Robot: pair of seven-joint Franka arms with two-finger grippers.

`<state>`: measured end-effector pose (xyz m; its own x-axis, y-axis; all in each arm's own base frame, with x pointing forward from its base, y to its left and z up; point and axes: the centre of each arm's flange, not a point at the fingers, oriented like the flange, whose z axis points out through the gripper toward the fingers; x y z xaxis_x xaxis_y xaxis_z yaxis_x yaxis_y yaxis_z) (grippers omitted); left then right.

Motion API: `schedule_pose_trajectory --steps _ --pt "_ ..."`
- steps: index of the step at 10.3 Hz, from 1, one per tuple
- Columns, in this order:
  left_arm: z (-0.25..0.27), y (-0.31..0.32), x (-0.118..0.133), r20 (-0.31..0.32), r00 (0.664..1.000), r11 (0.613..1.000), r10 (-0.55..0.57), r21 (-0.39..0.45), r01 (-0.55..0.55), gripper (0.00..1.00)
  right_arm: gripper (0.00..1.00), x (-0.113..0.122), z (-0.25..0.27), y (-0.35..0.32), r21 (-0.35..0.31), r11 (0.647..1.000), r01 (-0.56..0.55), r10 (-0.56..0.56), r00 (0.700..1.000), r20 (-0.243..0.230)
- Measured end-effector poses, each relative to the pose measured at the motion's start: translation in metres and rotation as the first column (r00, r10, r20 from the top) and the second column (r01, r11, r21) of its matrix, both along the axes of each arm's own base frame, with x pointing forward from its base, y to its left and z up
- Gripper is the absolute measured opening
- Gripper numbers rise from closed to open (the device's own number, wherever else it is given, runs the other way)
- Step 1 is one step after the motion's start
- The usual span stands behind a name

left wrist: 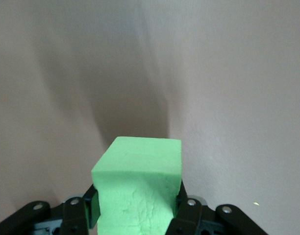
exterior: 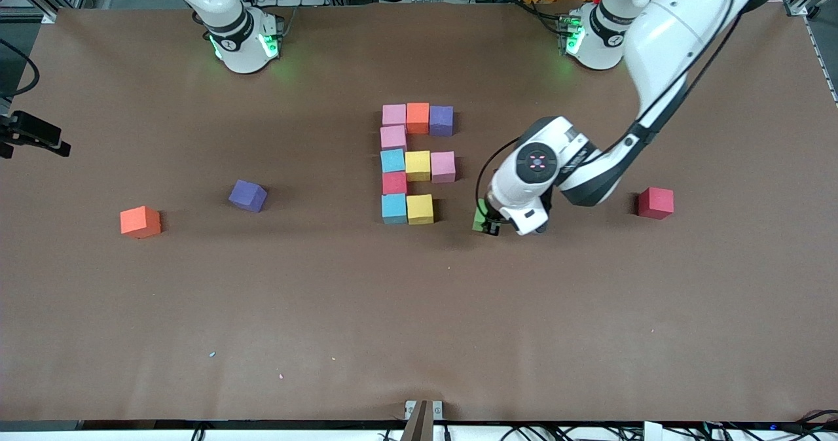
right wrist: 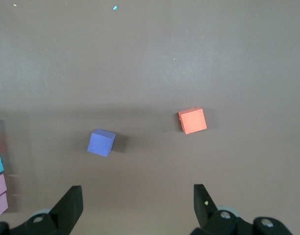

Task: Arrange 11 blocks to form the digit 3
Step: 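Carry the green cube with the left gripper toward the yellow cube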

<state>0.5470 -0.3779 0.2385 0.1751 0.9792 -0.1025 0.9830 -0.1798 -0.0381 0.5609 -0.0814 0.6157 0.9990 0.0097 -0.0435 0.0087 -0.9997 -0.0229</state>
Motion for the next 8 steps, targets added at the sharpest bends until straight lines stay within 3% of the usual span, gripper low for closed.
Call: schedule_pose_trajectory --steps 8 --pt "-0.021 -0.056 -0.023 -0.04 0.986 0.986 0.164 0.011 -0.163 0.58 1.0 0.0 0.0 0.0 0.0 1.0 0.0 0.0 1.0 0.0"
